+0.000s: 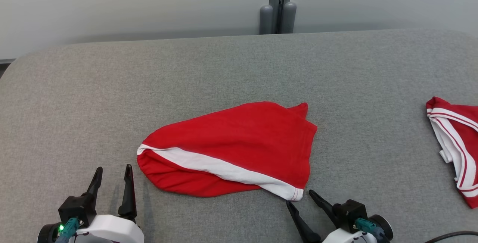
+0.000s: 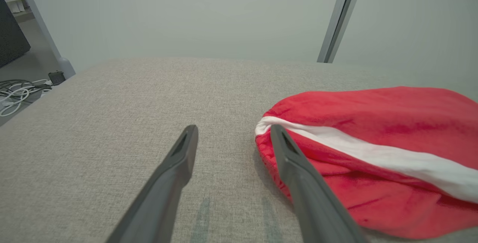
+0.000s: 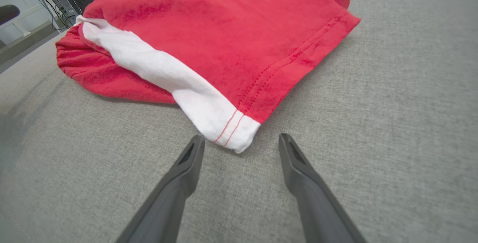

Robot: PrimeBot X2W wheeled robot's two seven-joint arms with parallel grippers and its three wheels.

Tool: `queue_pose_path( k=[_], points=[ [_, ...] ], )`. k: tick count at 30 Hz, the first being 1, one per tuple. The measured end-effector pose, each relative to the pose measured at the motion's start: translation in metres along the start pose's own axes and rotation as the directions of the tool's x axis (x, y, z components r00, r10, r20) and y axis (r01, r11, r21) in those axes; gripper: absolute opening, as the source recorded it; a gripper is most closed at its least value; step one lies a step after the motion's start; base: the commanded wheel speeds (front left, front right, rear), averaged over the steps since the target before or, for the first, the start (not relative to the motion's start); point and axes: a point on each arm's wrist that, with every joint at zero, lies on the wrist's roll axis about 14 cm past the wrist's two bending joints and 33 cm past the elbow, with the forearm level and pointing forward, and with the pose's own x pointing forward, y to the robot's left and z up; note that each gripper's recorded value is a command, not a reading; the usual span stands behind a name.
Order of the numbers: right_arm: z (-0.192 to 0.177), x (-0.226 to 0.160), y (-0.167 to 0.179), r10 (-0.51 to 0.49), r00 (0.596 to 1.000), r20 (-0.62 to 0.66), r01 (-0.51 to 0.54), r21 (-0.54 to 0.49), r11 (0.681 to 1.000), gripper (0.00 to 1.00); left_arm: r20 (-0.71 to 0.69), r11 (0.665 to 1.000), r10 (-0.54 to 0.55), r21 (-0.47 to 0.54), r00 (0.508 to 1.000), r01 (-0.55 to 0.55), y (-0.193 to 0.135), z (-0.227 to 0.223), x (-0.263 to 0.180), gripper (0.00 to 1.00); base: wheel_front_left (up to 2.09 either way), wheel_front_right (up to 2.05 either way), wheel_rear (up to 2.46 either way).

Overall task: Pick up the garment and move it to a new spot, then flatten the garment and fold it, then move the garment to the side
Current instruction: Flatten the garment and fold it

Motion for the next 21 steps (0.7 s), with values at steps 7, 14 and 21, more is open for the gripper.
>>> queue_pose_path(
  k=[7, 14, 21],
  points=[
    [-0.003, 0.006, 0.001, 0.011, 1.0, -0.015, -0.011, 0.0, 1.0, 0.17, -0.012, 1.0, 0.005, -0.019, 1.0, -0.006, 0.001, -0.004, -0.001, 1.0, 0.0, 0.0, 0.0],
    [0.015, 0.005, -0.024, -0.064, 0.997, 0.038, 0.064, -0.003, 0.998, 0.0, -0.004, 1.0, -0.008, -0.024, 1.0, 0.008, -0.004, -0.001, 0.0, 1.0, 0.0, 0.0, 0.0],
    [0.029, -0.014, -0.057, -0.176, 0.981, 0.085, 0.178, -0.018, 0.984, 0.0, 0.007, 0.997, -0.07, -0.032, 0.998, 0.07, -0.022, 0.002, -0.007, 1.0, 0.0, 0.0, 0.0]
  ],
)
